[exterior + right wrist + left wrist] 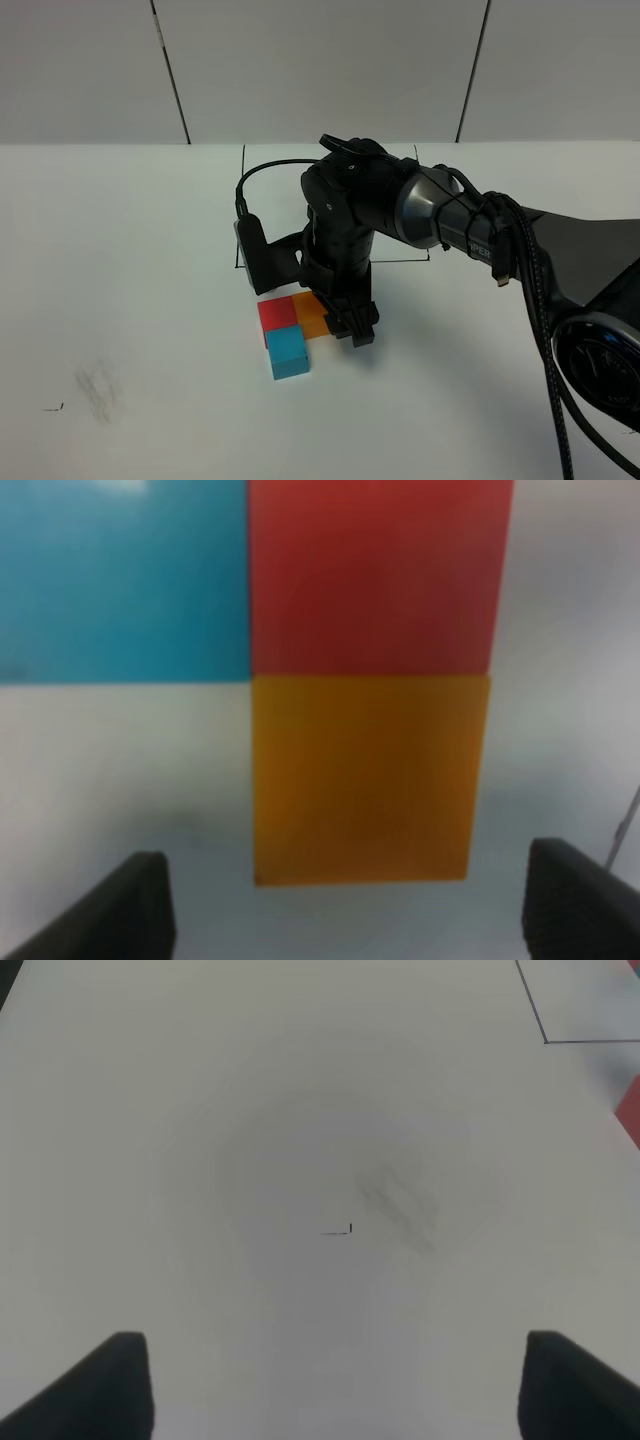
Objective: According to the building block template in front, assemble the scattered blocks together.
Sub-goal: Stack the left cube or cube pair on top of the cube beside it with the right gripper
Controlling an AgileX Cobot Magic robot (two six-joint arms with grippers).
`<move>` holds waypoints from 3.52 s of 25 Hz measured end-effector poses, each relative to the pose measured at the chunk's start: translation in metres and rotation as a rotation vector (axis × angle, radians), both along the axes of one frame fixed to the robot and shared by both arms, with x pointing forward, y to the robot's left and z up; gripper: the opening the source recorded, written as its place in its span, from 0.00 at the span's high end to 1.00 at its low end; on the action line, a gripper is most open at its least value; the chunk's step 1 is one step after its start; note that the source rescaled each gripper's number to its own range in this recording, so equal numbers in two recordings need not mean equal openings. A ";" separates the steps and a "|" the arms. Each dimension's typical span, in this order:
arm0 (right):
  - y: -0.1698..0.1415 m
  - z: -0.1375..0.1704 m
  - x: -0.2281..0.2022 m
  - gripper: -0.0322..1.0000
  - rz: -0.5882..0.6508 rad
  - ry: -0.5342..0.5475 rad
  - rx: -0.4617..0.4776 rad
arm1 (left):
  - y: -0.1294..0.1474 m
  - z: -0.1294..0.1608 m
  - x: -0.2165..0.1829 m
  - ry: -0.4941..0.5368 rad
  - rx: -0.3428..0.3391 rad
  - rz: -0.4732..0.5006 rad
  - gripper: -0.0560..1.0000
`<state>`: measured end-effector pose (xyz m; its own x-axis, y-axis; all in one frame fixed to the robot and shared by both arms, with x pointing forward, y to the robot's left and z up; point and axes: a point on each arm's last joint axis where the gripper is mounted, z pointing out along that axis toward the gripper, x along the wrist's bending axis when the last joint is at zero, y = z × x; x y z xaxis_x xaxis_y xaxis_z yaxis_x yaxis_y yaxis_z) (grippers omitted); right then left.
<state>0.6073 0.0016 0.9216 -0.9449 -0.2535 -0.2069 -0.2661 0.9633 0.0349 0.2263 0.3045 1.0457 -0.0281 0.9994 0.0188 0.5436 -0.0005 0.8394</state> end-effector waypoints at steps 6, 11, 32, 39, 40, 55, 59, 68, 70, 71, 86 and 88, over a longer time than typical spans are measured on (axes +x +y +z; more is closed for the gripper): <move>0.004 -0.002 -0.001 0.49 -0.005 0.013 0.048 | 0.000 0.000 0.000 0.000 0.000 0.000 0.14; 0.006 -0.014 0.000 0.49 -0.006 0.030 0.049 | 0.000 0.000 0.000 0.000 0.000 0.000 0.14; 0.010 -0.020 0.003 0.66 0.011 0.011 0.081 | 0.000 0.000 0.000 0.000 0.000 0.000 0.14; 0.011 -0.020 0.003 0.95 0.011 0.005 0.087 | 0.000 0.000 0.000 0.000 0.000 0.000 0.14; 0.011 -0.020 0.003 0.95 0.011 0.005 0.087 | 0.000 0.000 0.000 0.000 0.000 0.000 0.14; 0.009 -0.020 0.002 0.95 0.015 0.014 0.070 | 0.000 0.000 0.000 0.000 0.001 -0.001 0.14; 0.008 -0.020 0.002 0.95 0.016 0.012 0.057 | 0.000 0.000 0.000 0.000 0.001 -0.001 0.14; 0.006 -0.010 0.004 0.96 -0.017 0.034 0.003 | 0.000 0.000 0.000 0.000 0.001 -0.001 0.14; 0.008 0.000 0.007 0.96 -0.030 0.024 0.014 | 0.000 0.000 0.000 0.000 0.001 -0.001 0.14; 0.010 0.007 0.009 0.96 -0.042 0.016 0.027 | 0.000 0.000 0.000 0.000 0.001 -0.001 0.14; 0.010 0.034 0.009 0.96 -0.190 0.061 0.017 | 0.000 0.000 0.000 0.000 0.001 -0.001 0.14; 0.010 0.034 0.009 0.96 -0.194 0.061 0.017 | 0.000 0.000 0.000 0.000 0.001 -0.001 0.14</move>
<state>0.6167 0.0114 0.9553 -0.9867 -0.0628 -0.1501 -0.0729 0.9954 0.0623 0.2263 0.3045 1.0457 -0.0276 0.9994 0.0196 0.5436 -0.0014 0.8394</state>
